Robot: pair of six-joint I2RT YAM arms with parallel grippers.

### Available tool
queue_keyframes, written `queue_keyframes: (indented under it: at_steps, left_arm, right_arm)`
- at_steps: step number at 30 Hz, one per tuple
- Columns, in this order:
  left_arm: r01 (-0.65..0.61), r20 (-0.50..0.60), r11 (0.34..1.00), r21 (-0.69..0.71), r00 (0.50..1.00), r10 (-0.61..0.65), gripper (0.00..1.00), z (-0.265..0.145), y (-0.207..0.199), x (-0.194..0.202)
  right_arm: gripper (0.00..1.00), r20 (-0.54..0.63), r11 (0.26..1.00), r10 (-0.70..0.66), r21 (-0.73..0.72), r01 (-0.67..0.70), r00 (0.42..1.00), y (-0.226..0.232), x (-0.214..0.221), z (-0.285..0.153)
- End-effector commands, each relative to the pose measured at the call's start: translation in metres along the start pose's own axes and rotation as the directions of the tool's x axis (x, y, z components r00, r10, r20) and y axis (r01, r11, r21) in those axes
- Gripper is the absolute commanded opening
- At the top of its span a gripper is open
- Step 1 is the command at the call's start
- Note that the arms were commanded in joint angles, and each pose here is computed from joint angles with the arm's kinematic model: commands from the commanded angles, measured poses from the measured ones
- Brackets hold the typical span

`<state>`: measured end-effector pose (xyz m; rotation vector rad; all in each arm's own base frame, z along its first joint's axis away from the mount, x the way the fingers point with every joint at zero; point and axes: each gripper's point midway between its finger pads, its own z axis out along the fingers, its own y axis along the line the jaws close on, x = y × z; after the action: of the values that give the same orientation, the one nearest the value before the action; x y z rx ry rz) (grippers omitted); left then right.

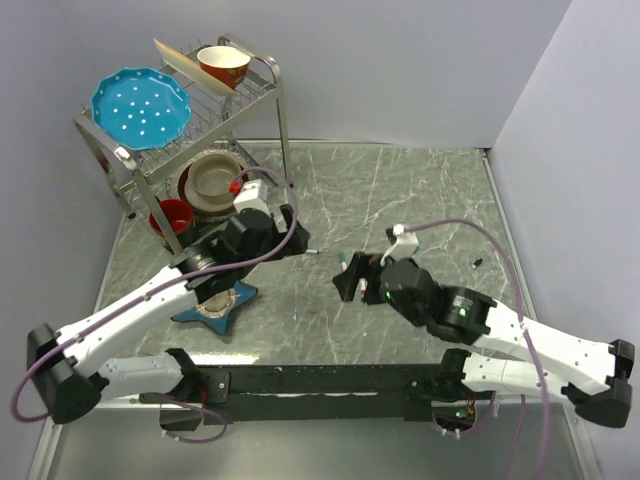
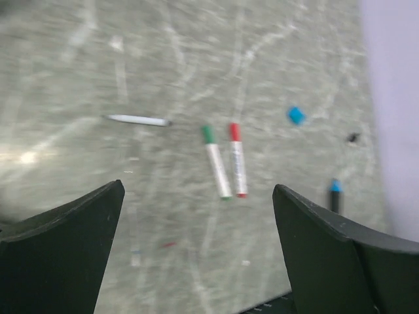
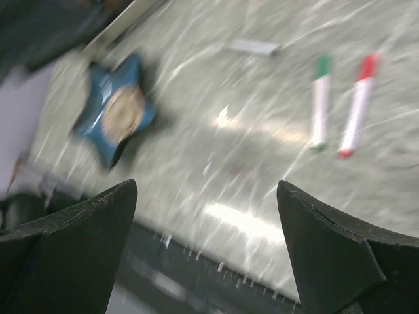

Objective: Insert the pens into the pen caps

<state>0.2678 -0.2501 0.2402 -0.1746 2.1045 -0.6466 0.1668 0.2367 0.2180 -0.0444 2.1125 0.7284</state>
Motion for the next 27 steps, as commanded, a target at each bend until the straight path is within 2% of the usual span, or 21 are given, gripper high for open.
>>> queue_keyframes:
  at_steps: [1, 6, 9, 10, 11, 12, 14, 18, 21, 27]
  left_arm:
    - [-0.141, 0.055, 0.983, -0.120, 0.987, 0.148, 0.99, -0.024, 0.042, -0.011]
    - [-0.172, 0.113, 0.982, -0.072, 0.977, 0.179, 0.99, -0.050, 0.051, -0.018]
    - [-0.165, 0.146, 0.983, -0.077, 0.974, 0.175, 0.99, -0.060, 0.059, -0.020]
    - [-0.161, 0.147, 0.985, -0.069, 0.975, 0.169, 0.99, -0.062, 0.059, -0.020]
    - [-0.172, 0.132, 0.984, -0.044, 0.975, 0.176, 0.99, -0.063, 0.056, -0.016]
    - [-0.182, 0.123, 0.983, -0.035, 0.975, 0.185, 0.99, -0.065, 0.056, -0.015]
    - [-0.217, 0.111, 0.976, -0.030, 0.969, 0.219, 0.99, -0.066, 0.057, -0.012]
    - [-0.245, 0.122, 0.969, 0.032, 0.963, 0.240, 0.99, -0.069, 0.052, -0.007]
    - [-0.258, 0.115, 0.965, 0.056, 0.961, 0.250, 0.99, -0.071, 0.050, -0.005]
    - [-0.310, 0.142, 0.941, 0.137, 0.946, 0.291, 0.99, -0.079, 0.041, -0.003]
  right_arm:
    - [0.94, 0.074, 0.991, 0.043, 0.119, -0.052, 0.996, -0.021, -0.045, 0.023]
    - [0.94, 0.102, 0.918, 0.141, 0.359, -0.168, 0.985, -0.091, -0.063, 0.055]
    - [0.96, 0.214, 0.803, 0.234, 0.508, -0.312, 0.948, -0.144, -0.076, 0.053]
    - [0.97, 0.267, 0.726, 0.301, 0.558, -0.402, 0.915, -0.162, -0.071, 0.046]
    - [0.98, 0.348, 0.635, 0.304, 0.620, -0.461, 0.887, -0.191, -0.077, 0.036]
    - [0.98, 0.387, 0.579, 0.308, 0.649, -0.494, 0.869, -0.205, -0.075, 0.029]
    - [1.00, 0.489, 0.403, 0.316, 0.707, -0.582, 0.813, -0.247, -0.067, 0.006]
    - [1.00, 0.537, 0.224, 0.272, 0.772, -0.595, 0.799, -0.297, -0.049, -0.026]
    - [1.00, 0.530, 0.127, 0.260, 0.810, -0.573, 0.807, -0.324, -0.034, -0.046]
    - [1.00, 0.523, 0.059, 0.311, 0.823, -0.565, 0.794, -0.356, -0.013, -0.058]
